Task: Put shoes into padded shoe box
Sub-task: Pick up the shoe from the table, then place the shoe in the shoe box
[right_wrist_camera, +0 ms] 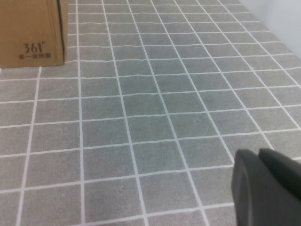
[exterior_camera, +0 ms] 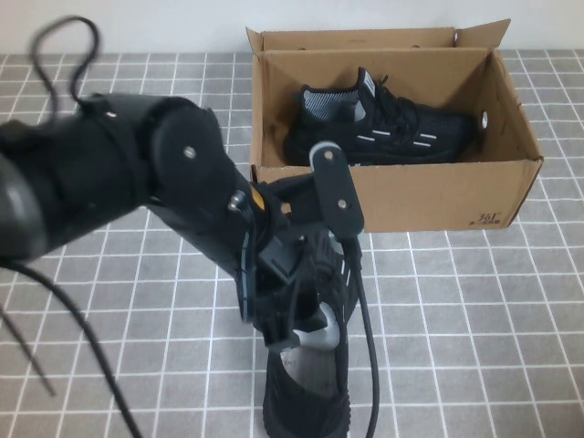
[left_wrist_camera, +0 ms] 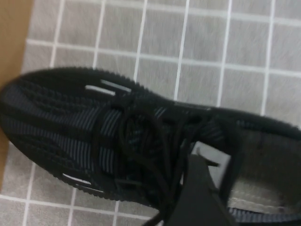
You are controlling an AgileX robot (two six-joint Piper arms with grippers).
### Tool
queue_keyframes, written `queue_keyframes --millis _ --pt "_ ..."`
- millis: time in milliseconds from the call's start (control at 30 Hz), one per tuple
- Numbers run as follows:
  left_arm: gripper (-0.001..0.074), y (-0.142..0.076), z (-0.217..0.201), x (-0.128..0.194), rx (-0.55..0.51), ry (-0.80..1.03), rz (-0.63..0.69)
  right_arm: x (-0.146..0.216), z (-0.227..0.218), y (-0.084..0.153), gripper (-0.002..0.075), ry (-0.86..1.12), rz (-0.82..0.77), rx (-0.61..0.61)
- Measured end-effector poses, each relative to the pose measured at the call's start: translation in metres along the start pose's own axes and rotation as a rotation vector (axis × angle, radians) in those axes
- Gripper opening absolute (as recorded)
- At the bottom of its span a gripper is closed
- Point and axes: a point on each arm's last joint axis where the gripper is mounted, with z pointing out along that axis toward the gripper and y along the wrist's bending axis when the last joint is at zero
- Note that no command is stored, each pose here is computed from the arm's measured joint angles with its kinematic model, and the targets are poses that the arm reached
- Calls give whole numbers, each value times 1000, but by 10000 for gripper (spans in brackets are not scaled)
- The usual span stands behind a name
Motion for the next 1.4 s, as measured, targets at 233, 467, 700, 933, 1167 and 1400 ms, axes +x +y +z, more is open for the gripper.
queue_keyframes --millis 233,467,700,933,1167,1400 --pt "390 9 21 2 -22 28 9 6 0 -2 -7 61 0 20" --pt "229 12 27 1 -39 22 9 6 0 -2 -7 61 0 20" --pt "29 11 28 1 -33 22 -33 6 0 -2 -7 61 0 20" --pt "6 13 21 -5 -11 32 -115 6 0 -2 -7 61 0 20" --pt "4 21 -19 -36 8 -24 -268 6 0 -2 -7 61 0 20" --pt "3 28 -75 -73 7 -189 -593 6 0 -2 -7 61 0 20"
